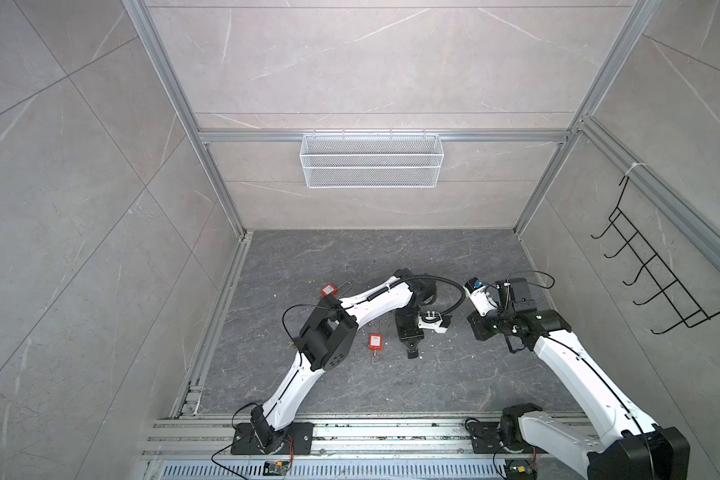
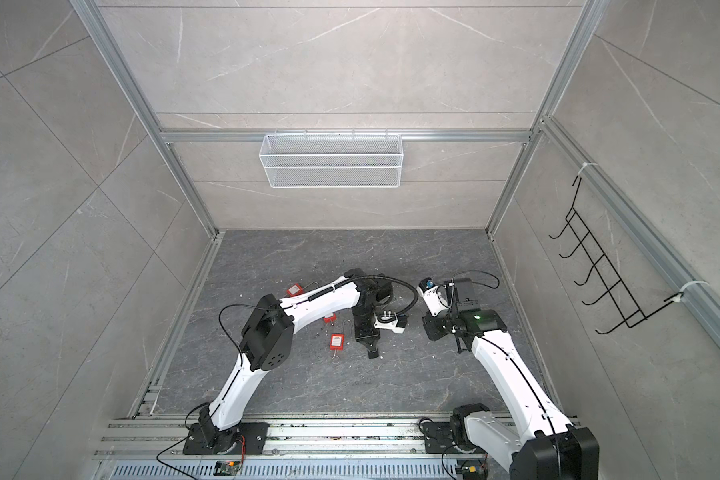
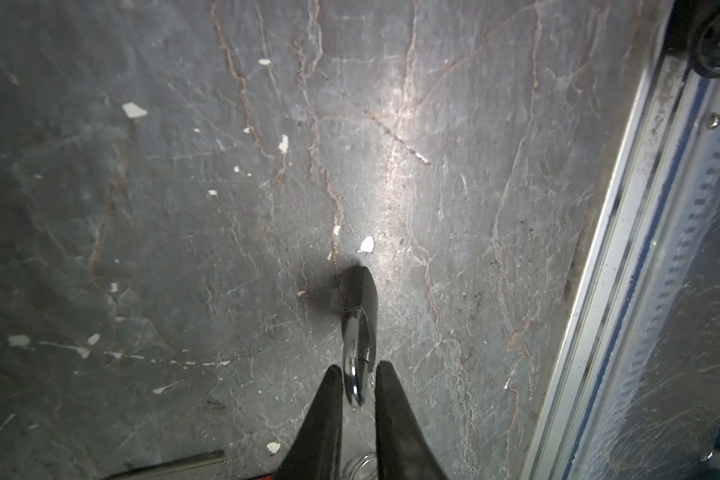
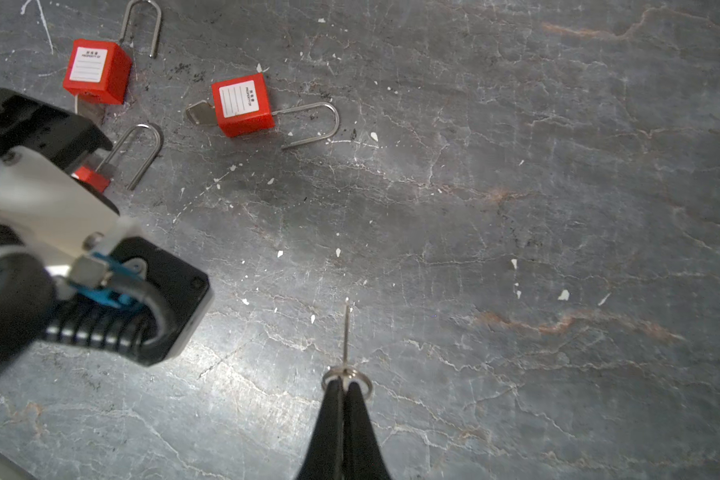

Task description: Lock with the key

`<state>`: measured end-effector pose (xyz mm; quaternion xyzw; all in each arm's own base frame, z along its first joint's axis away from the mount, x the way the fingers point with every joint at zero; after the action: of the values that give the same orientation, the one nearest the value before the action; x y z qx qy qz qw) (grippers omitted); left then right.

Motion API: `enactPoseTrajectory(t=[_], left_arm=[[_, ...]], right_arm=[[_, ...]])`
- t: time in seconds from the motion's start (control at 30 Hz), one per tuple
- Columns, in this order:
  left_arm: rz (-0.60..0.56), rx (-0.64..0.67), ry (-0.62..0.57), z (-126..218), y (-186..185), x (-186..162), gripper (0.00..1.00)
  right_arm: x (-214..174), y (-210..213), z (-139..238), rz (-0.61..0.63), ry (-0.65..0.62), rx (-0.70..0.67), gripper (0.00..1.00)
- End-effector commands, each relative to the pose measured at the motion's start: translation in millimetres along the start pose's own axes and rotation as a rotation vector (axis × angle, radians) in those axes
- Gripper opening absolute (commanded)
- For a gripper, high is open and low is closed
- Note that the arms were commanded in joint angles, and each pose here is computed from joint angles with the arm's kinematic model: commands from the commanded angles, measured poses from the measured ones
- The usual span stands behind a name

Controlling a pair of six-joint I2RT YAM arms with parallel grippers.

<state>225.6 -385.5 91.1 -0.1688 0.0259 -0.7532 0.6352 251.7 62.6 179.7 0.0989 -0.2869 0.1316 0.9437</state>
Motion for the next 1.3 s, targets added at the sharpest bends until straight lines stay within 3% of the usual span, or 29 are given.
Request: enactPoseTrajectory(t=[0.0,0.2,0.43,0.57,0.73,0.97,1.1,1.27], left_arm=[[0.026,0.033,0.052,-15,13,-3,0.22],[0.029,0.100,0.054,-16,24,0,0.23],[0.032,0.184,-0.003,-11,35,10,0.37],[0.031,0.251,-0.062,13,35,17,0.38],[0.104,0.377,-0.240,60,44,16,0.38],[0.226,0.573,-0.548,122,30,-26,0.38],[0.326,0.666,-0.684,147,14,-58,0.37],[0.423,0.724,-0.767,160,-3,-94,0.37]], right_arm=[[12,-3,8,-0.048,-0.049,-0.015,0.00],[13,-3,11,-0.084,-0.032,-0.014,0.00],[14,-1,22,-0.119,-0.020,-0.016,0.00],[14,0,28,-0.141,-0.009,-0.015,0.00],[22,3,40,-0.221,-0.001,-0.009,0.00],[27,10,44,-0.428,0.038,0.021,0.00],[19,26,31,-0.508,0.069,0.046,0.00],[-4,62,-2,-0.518,0.178,0.043,0.00]])
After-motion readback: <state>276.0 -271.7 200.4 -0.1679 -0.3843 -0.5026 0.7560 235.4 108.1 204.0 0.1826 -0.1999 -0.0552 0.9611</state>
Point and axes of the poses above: each gripper's point midway between its finger pads, its own z axis back along the fingers, its own y axis along the line the jaws close on, x = y × z, the point moved 4 cm from there along z, back along the fingers, and after that the axes turned 12 degrees about -z, right-handed, at the moved point
